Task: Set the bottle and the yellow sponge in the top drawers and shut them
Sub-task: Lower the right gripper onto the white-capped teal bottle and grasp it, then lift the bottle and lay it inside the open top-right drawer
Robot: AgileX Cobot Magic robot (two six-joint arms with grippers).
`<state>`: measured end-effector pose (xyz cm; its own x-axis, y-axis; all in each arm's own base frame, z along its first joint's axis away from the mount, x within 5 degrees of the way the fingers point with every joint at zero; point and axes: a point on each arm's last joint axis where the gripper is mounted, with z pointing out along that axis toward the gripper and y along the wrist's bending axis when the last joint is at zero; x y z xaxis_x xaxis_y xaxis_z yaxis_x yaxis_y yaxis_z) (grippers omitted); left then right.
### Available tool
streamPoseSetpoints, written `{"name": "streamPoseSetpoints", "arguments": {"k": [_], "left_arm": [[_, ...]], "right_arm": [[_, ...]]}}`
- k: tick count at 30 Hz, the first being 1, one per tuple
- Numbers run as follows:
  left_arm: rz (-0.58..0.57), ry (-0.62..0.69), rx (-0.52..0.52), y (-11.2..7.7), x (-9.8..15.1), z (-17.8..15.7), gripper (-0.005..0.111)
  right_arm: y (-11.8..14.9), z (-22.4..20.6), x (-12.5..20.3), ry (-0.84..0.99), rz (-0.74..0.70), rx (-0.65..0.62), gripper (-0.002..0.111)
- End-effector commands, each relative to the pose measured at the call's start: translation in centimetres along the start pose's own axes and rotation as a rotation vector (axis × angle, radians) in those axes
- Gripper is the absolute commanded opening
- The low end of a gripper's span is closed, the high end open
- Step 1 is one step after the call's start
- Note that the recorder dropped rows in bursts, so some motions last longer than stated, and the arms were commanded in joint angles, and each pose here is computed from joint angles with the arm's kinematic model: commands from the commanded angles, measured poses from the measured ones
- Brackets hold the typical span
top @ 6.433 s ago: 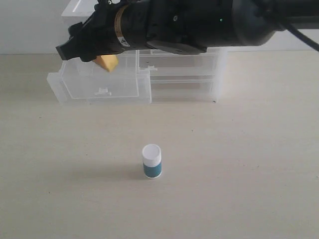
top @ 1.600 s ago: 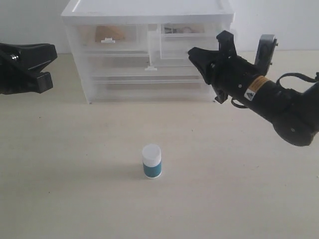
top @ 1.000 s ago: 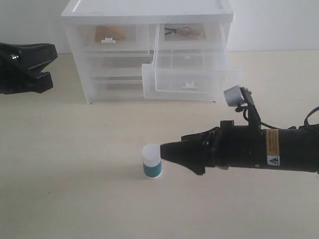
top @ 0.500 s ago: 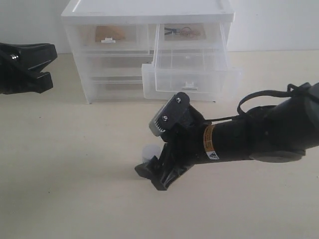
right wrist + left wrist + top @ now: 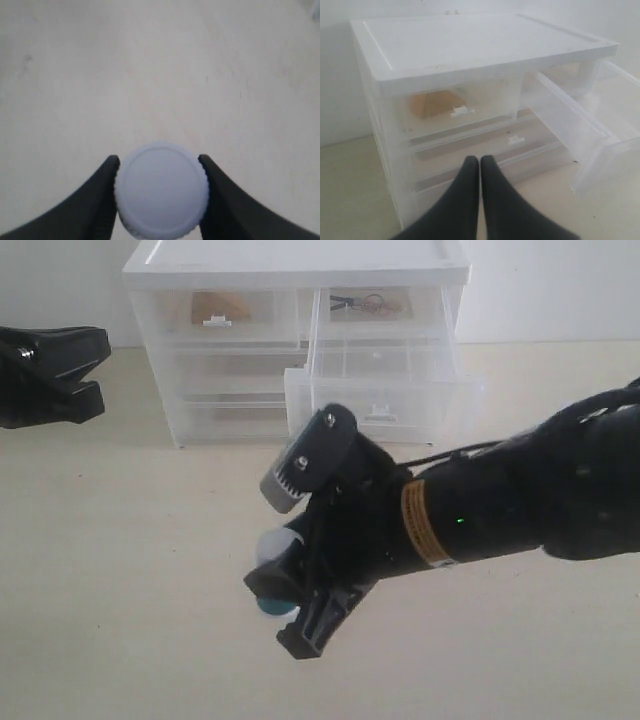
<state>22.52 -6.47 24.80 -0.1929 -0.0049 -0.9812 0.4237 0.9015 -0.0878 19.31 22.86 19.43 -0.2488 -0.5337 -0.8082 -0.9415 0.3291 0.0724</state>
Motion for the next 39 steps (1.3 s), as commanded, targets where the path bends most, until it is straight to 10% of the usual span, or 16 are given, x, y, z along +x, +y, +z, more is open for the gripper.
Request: {"name": "streamPoseSetpoints", "arguments": {"k": [1,9,13,23,26,33,39], "left_arm": [[-0.005,0.006,-0.014,0.2,0.2,-0.1,0.004],[-0.004,0.003,-0.012,0.1,0.2,-0.1,0.004],[-0.004,0.003,-0.012,0.1,0.2,-0.1,0.004],[0.001,0.003,-0.013,0.2,0.2,-0.1,0.004],[0.001,0.003,-0.013,0.2,0.2,-0.1,0.004],[0.001,0.003,-0.013,0.2,0.2,-0.1,0.004],[0.000,0.002,-0.012,0.2,0.2,0.0,0.004]], "right_arm": [[1.7,-7.0,-4.6,-0.146,-0.168,0.284,0.002],[-0.9,-9.5,-9.2,0.029,-0.754,0.800,0.001],[-3.0,-5.6,-9.4,0.238,-0.930,0.839,0.001],[-7.1,-0.2,-9.3,0.540,-1.010,1.040,0.002],[-7.4,0.6,-8.8,0.572,-1.024,1.048,0.015],[-7.5,1.0,-8.4,0.585,-1.009,1.041,0.090],[-6.0,-0.1,-9.8,0.485,-0.955,1.070,0.094]]}}
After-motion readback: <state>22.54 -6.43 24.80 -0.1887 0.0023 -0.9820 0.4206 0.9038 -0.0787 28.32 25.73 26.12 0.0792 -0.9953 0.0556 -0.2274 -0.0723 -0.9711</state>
